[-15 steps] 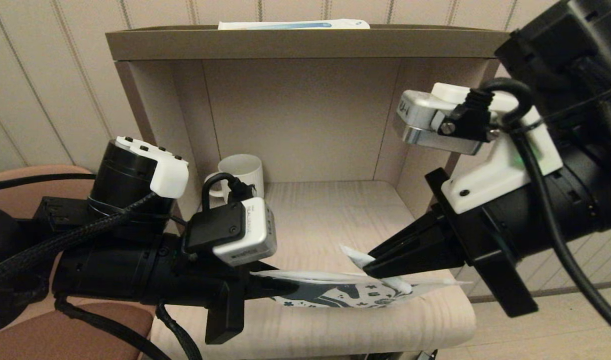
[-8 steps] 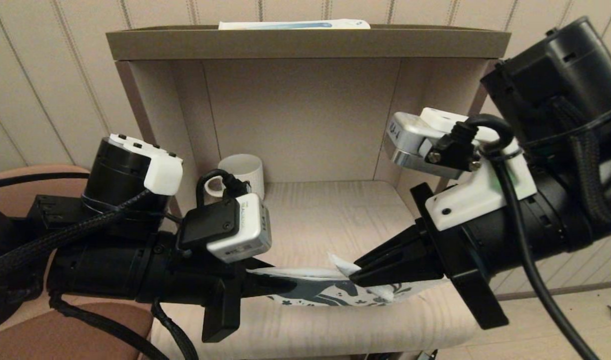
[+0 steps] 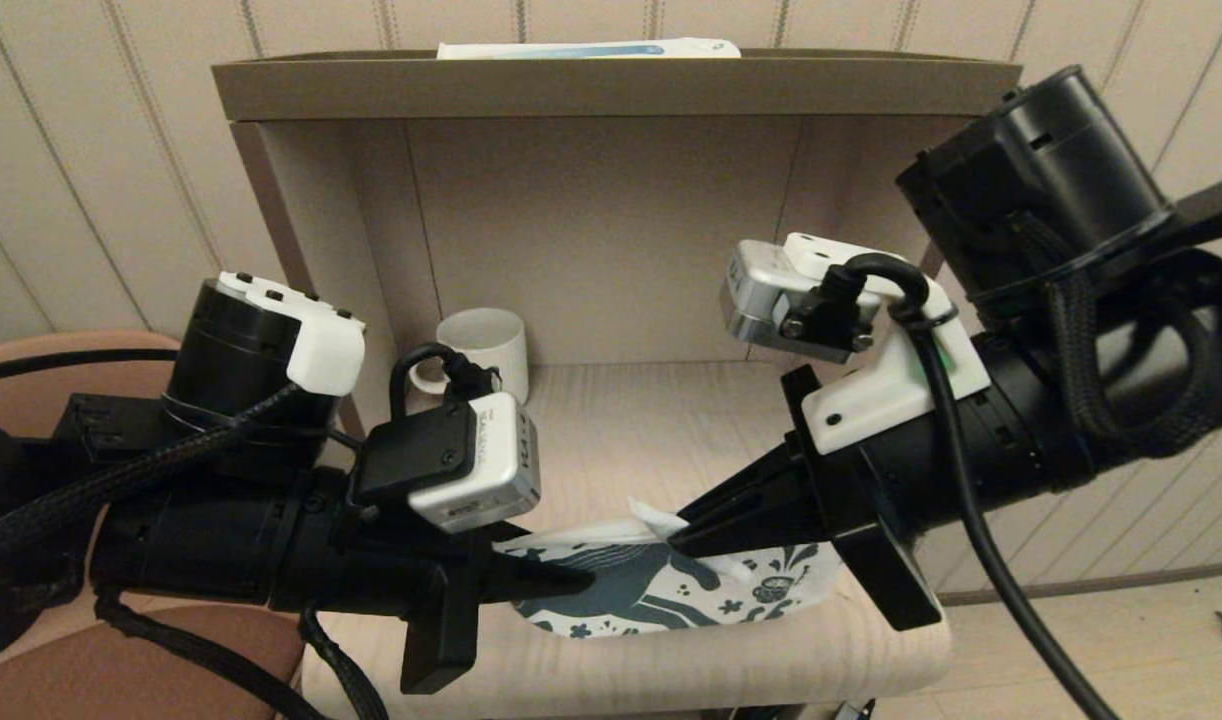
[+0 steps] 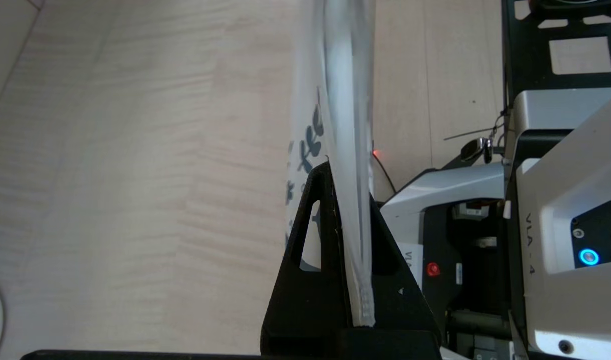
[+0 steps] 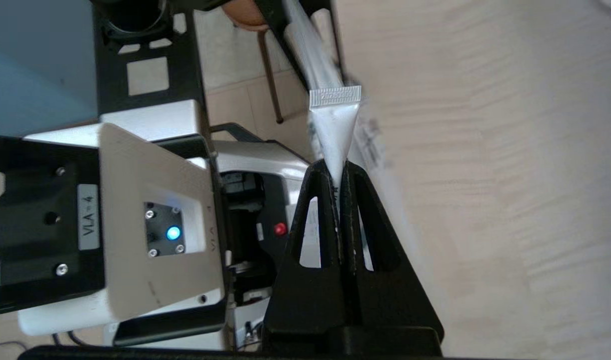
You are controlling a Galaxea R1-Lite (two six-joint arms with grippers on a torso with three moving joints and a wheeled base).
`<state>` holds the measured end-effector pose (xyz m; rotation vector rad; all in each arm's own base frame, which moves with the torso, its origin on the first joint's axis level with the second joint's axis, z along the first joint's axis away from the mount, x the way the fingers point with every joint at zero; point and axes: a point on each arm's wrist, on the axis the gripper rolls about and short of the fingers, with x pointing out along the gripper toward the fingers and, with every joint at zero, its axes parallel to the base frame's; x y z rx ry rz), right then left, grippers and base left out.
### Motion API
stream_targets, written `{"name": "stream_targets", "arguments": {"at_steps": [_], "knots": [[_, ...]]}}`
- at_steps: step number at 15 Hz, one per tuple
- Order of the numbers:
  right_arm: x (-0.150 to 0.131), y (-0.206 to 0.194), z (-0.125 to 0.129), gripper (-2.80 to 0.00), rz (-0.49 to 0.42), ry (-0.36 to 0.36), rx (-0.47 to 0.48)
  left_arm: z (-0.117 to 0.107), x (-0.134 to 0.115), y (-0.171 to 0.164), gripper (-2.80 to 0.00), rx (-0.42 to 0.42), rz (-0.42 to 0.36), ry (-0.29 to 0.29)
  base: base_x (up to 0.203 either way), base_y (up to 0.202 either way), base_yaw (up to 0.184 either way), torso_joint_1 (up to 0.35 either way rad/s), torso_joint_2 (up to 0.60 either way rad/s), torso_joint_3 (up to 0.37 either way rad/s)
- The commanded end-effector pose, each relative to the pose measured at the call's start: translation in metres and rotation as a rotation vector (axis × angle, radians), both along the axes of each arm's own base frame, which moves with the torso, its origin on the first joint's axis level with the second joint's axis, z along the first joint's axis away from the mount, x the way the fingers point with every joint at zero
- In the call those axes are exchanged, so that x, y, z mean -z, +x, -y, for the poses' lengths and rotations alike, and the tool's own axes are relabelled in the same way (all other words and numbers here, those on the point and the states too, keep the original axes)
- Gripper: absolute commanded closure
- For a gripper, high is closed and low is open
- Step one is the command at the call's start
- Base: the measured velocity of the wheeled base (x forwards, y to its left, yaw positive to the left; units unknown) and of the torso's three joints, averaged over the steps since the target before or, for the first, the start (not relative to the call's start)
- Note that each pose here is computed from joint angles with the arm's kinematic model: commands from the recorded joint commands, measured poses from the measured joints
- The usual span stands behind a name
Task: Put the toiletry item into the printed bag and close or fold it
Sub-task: Place the toothpaste in the storage bag
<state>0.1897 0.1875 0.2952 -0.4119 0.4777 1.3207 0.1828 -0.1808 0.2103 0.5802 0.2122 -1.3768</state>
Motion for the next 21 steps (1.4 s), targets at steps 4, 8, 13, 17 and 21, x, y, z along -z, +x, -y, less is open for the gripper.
{"name": "stream_targets", "arguments": {"at_steps": [4,8,13,17,21], "knots": [[-0.008,0.003,0.002,0.00,0.029,0.019,0.005,0.007,0.011,0.007,0.00,0.006,-0.028,0.029,0.000,0.000,0.000,0.000,0.00,0.000],[0.004,0.012,-0.006,0.00,0.033,0.034,-0.004,0.010,0.018,0.011,0.00,0.007,-0.044,0.044,0.000,0.000,0.000,0.000,0.00,0.000],[0.024,0.024,-0.001,0.00,0.053,0.099,0.001,0.012,0.020,0.014,0.00,0.005,-0.051,0.049,0.000,0.000,0.000,0.000,0.00,0.000],[0.021,0.022,0.000,0.00,0.062,0.110,-0.004,0.010,0.020,0.017,0.00,-0.010,-0.051,0.047,0.000,0.000,0.000,0.000,0.00,0.000],[0.014,0.018,0.000,0.00,0.081,0.129,-0.010,0.011,0.022,0.019,0.00,-0.010,-0.055,0.051,0.000,0.000,0.000,0.000,0.00,0.000]]}}
